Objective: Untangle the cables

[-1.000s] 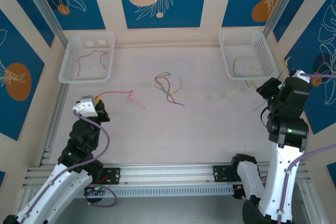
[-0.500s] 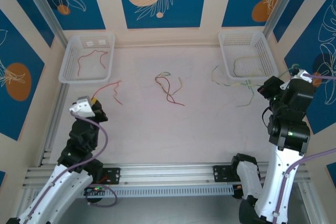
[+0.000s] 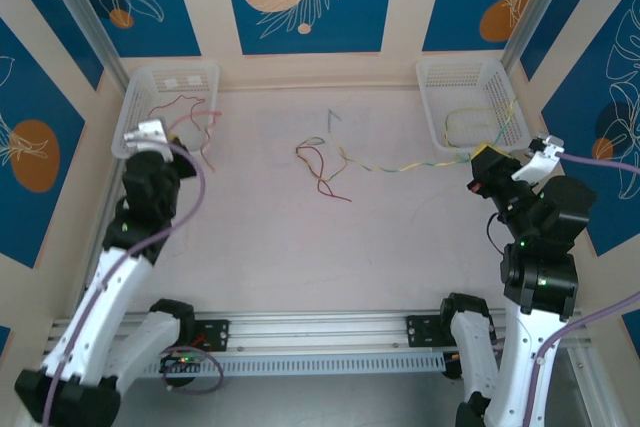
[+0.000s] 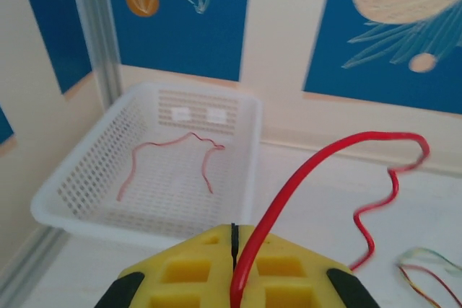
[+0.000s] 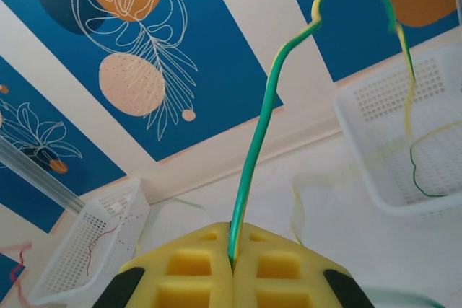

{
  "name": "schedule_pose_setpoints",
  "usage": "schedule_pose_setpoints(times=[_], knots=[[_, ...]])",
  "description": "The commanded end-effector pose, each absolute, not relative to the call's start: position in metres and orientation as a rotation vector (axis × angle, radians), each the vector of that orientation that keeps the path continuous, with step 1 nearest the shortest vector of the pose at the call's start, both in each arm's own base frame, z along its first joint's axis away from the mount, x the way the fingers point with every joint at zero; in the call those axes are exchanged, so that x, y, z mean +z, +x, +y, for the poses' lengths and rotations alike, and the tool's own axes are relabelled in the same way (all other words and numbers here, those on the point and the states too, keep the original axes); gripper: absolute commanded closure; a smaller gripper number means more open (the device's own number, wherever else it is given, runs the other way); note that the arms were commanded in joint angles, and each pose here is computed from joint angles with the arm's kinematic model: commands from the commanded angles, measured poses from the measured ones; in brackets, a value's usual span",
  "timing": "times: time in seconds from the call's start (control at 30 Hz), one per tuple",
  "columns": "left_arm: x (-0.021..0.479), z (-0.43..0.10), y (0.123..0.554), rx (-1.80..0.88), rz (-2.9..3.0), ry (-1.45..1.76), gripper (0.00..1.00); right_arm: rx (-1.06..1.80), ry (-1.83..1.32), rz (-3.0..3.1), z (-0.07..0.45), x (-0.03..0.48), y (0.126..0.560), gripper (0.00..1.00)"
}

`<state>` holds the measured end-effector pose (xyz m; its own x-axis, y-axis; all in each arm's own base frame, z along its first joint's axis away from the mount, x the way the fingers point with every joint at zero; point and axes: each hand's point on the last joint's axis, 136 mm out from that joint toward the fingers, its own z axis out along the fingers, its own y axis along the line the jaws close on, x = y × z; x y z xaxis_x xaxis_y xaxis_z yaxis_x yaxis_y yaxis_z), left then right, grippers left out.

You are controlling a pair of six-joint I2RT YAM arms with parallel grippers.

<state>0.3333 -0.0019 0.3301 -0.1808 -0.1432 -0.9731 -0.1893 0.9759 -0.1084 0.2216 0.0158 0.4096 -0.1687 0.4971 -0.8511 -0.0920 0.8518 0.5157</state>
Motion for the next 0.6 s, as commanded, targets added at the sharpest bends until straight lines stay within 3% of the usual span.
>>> schedule_pose_setpoints(times=[0.0,0.33,0.57], knots=[[0.323,0.015,0.362,-0.019,1.868,-0.297,1.0,0.558,0.254,1.634,0.025,0.416,0.218,1.0],[0.319,0.088,0.461,0.184,2.017,-0.363,1.0,0.531,0.232,1.643,0.027,0.415,0.208,1.0],[0.274,0.109,0.506,0.229,2.1,-0.392,1.0,0.536,0.214,1.637,0.03,0.421,0.205,1.0]])
